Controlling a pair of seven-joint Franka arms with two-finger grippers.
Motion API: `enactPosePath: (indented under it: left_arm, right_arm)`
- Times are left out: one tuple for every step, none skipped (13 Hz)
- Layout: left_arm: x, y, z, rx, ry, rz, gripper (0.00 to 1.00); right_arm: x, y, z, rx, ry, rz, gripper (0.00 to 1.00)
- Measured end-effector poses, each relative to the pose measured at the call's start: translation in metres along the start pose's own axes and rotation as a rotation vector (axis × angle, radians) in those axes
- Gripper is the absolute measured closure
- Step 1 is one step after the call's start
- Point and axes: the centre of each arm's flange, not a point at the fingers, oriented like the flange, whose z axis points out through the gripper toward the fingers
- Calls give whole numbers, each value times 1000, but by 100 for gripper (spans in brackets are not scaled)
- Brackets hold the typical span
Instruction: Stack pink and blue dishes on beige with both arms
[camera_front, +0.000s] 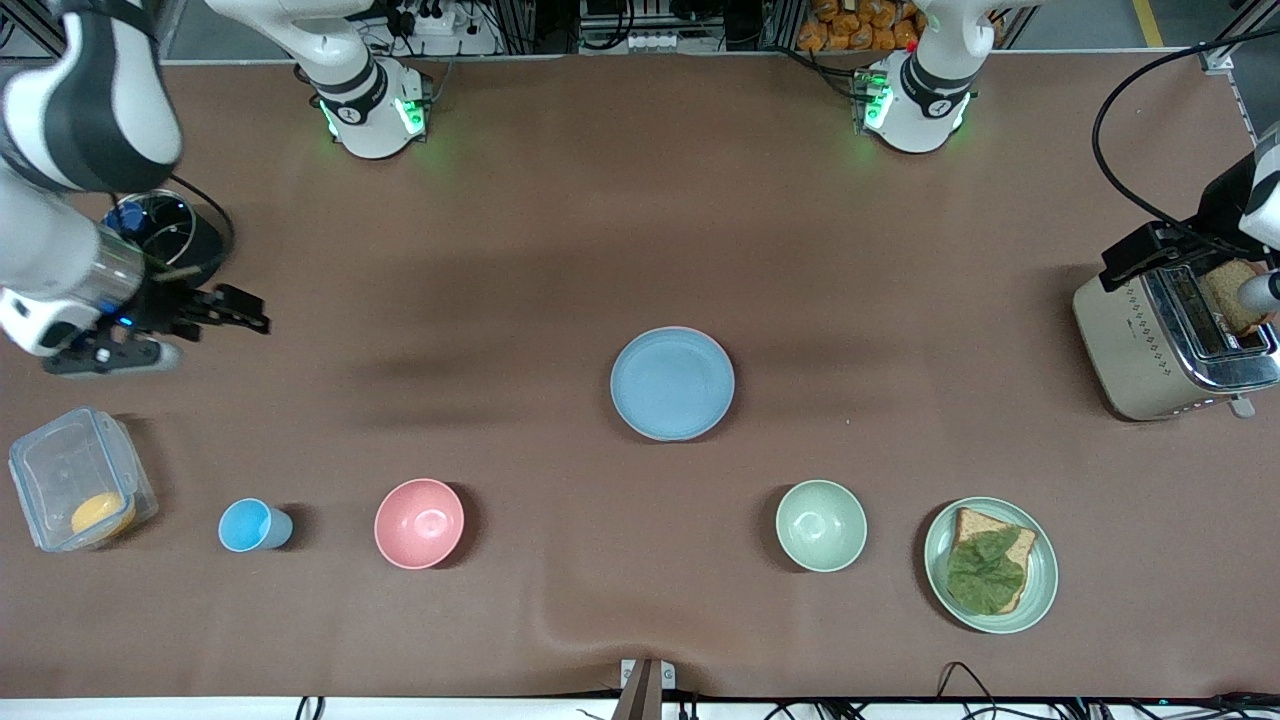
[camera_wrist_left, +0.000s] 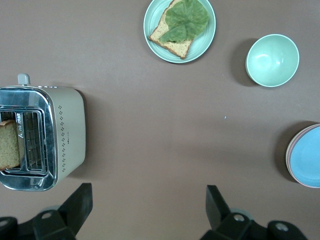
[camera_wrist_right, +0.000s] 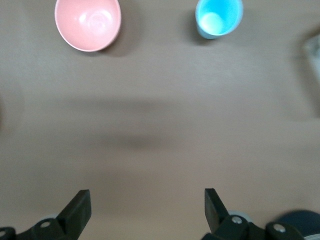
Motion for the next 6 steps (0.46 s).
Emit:
enactPosePath:
  left_arm:
    - [0,2,0,0,-1,3,0]
    - [-1,3,0,0,-1,6,0]
    - [-1,4,0,0,-1,8,0]
    - [-1,4,0,0,0,8,0]
    - [-1,3,-1,0,1,8,0]
    - [0,1,-2,-1,5,13,0]
  right_arm:
    - [-4,8,-24,-30,-1,-4,0]
    - [-7,12,-46,-57,7,-3,0]
    - [-9,14,-64,-71,18,-2,0]
    - [-11,14,-76,-75,25,0,0]
    - [-12,13,-86,-76,32,1,0]
    - [-13,11,-95,-76,39,7,0]
